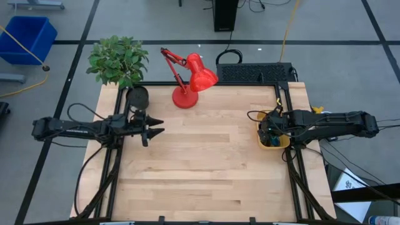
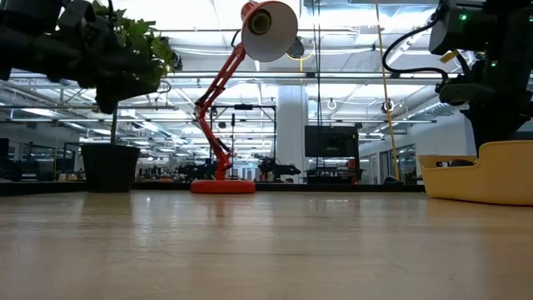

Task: Pick and place rubber bands into bin
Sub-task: Put the green rubber band into the yellow bin, then return to Home Position

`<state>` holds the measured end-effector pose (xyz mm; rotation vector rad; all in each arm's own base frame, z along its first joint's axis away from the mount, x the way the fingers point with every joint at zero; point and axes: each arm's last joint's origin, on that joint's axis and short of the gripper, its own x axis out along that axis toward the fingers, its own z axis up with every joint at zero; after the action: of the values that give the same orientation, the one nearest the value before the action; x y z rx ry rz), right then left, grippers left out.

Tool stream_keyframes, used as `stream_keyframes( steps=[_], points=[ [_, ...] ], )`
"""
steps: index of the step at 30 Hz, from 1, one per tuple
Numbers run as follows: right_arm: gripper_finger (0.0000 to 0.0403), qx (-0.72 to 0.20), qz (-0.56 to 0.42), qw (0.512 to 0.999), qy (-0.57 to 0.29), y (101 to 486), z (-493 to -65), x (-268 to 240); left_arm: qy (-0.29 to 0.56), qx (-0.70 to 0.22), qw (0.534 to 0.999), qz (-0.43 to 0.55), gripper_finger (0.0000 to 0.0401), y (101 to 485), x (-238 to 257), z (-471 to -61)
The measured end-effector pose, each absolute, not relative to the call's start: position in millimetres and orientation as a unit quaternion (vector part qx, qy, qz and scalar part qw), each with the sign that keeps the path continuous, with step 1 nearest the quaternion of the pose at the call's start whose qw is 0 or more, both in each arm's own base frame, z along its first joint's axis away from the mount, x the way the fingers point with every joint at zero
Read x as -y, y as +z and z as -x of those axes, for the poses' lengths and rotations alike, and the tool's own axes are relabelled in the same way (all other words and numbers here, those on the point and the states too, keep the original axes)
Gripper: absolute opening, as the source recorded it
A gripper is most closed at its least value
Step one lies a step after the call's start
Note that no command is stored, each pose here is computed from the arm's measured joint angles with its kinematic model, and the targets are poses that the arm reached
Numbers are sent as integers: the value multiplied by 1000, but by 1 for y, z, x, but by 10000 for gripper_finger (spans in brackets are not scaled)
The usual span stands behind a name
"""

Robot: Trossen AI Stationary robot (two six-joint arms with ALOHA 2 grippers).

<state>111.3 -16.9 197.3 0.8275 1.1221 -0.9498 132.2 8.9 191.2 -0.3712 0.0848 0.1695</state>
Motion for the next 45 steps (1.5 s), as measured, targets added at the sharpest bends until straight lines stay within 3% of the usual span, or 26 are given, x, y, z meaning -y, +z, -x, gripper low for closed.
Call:
stream_keyframes(
  steps=[8, 18, 23, 45],
  points=[
    [23, -499, -363, 665, -421, 197, -111, 17, 92, -48, 977, 185, 228, 180, -9, -128],
    [127, -500, -362, 666, -419, 198, -110, 17, 99, -52, 977, 179, 228, 179, -9, -128],
    [157, -483, -370, 680, -410, 202, -105, 16, 99, -52, 977, 179, 228, 179, -9, -128],
    [162, -357, -367, 770, -380, 224, -73, 16, 78, -73, 975, 193, 228, 176, -8, -126]
  ],
)
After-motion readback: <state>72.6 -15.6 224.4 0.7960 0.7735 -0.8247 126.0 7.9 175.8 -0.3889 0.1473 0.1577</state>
